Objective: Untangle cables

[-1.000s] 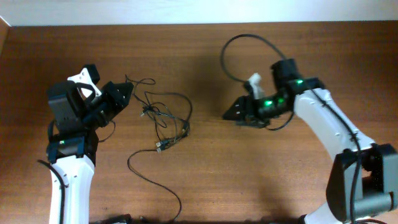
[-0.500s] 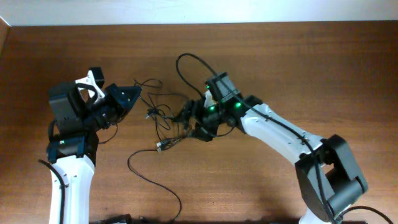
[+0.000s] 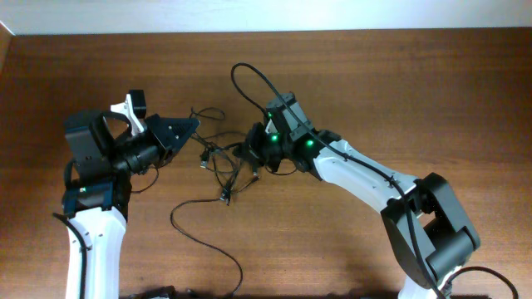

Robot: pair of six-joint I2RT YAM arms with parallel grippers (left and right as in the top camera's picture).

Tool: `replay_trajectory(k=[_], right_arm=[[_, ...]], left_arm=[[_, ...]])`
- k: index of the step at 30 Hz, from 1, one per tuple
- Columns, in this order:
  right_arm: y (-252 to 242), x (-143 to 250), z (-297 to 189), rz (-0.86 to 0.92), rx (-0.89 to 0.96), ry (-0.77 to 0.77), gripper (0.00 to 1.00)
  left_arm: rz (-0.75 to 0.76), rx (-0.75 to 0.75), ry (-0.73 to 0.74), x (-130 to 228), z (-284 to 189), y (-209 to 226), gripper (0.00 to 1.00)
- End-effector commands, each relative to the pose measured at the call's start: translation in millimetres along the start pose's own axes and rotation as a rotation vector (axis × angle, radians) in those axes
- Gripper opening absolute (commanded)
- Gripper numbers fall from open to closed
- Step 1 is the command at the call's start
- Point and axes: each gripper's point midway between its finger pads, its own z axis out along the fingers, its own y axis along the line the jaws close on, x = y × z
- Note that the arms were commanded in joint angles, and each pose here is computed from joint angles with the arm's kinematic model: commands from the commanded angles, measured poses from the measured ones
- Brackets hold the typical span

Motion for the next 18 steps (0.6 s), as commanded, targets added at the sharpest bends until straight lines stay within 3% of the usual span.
replay_trajectory(k=[1, 2, 4, 6, 7, 8, 11, 13, 15, 18], right_arm=[[40, 1, -44, -0.393, -0.095, -0.040, 0.04], [52, 5, -60, -0.480, -0.116, -0.062, 0.04], [65, 11, -75, -0.564, -0.140, -0.083, 0.04], [79, 18, -94, -0.622, -0.159, -0.118, 0.04], [77, 18, -94, -0.593, -0.146, -0.118, 0.29], [63, 15, -91, -0.481, -0.094, -0.114, 0.67], [12, 15, -71, -0.182, 0.062, -0.042, 0.71], [-12, 27, -57, -0.008, 0.132, 0.026, 0.89], [-22, 38, -45, 0.117, 0.173, 0.053, 0.93], [-17, 26, -27, 0.132, 0.164, -0.053, 0.88]], left_arm=[[0.014, -0.084, -0.014, 1, -1, 15, 0.06], [-0.022, -0.145, -0.018, 4, -3, 28, 0.12], [-0.065, -0.200, -0.016, 8, -5, 40, 0.11], [-0.081, -0.215, -0.010, 11, -5, 44, 0.00], [-0.081, -0.215, -0.010, 11, -5, 44, 0.00], [-0.081, -0.215, -0.010, 11, -5, 44, 0.00], [-0.081, -0.209, -0.006, 12, -5, 43, 0.00], [-0.081, -0.209, -0.006, 12, -5, 43, 0.00], [-0.082, -0.209, -0.005, 12, -5, 43, 0.00], [-0.084, -0.201, 0.003, 13, -5, 41, 0.00]])
